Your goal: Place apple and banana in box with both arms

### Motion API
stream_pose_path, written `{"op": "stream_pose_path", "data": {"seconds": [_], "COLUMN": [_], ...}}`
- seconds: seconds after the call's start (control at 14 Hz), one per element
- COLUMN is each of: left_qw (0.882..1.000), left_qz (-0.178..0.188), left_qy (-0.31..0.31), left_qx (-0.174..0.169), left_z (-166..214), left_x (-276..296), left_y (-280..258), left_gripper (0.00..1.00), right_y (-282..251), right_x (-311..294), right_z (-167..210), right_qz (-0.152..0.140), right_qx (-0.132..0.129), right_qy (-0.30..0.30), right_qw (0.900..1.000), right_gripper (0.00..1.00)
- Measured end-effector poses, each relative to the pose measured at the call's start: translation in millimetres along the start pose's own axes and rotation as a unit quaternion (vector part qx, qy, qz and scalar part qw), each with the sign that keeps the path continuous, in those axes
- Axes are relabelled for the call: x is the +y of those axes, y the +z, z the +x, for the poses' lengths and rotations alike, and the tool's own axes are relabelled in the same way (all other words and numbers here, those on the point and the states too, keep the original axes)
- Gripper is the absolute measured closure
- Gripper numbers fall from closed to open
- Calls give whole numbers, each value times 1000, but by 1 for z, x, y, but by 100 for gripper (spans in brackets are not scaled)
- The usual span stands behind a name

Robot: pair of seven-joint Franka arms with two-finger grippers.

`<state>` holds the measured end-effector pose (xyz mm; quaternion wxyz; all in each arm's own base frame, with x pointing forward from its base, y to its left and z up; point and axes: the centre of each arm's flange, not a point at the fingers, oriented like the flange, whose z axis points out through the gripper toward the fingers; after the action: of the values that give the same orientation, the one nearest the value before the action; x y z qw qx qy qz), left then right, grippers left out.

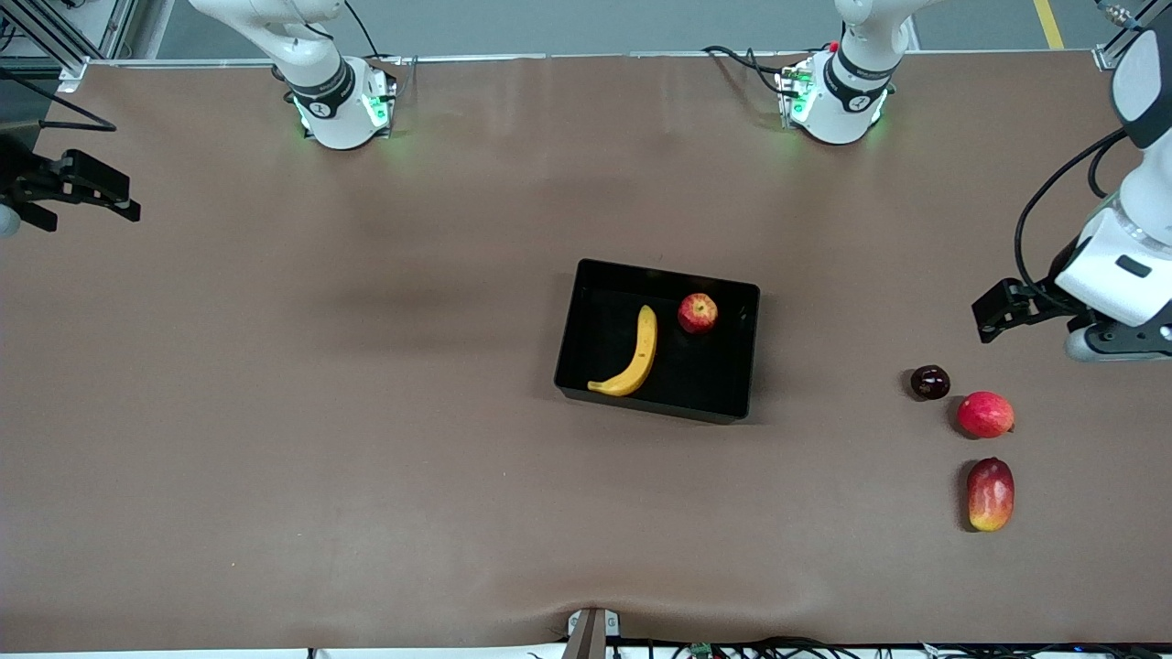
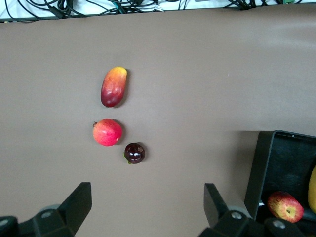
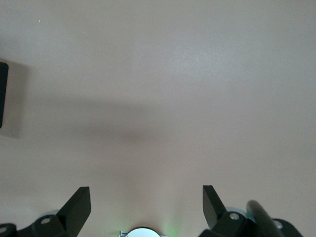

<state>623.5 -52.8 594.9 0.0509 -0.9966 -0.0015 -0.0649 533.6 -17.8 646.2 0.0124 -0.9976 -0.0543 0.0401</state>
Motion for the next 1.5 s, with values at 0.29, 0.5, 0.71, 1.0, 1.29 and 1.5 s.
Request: {"op": "stream_pose_path", "data": {"seconds": [0.29, 0.5, 0.71, 1.0, 1.29, 1.5], "left_qw": [1000, 1000, 999, 999, 998, 998], "left_qz": [-18, -27, -25, -39, -48, -48], "left_qy": [-12, -1, 4, 4, 1, 0], "left_qx": [-1, -7, -21, -31, -42, -42], "left_z": [-5, -28, -56, -82, -86, -87], "left_x": [-14, -36, -31, -20, -20, -22], "left_y": [-9, -23, -37, -46, -43, -47], "left_gripper": [0, 0, 0, 0, 0, 0], "right_y": [0, 0, 0, 0, 0, 0], "right_x": [0, 0, 0, 2, 2, 2], "right_z": [0, 0, 0, 0, 0, 0], "right_qz": [0, 0, 0, 0, 0, 0], "right_qx": [0, 0, 0, 0, 0, 0], "right_qy": [0, 0, 0, 2, 2, 2], "right_qw": [1000, 1000, 1000, 1000, 1000, 1000], "right_gripper": [0, 0, 0, 0, 0, 0]}}
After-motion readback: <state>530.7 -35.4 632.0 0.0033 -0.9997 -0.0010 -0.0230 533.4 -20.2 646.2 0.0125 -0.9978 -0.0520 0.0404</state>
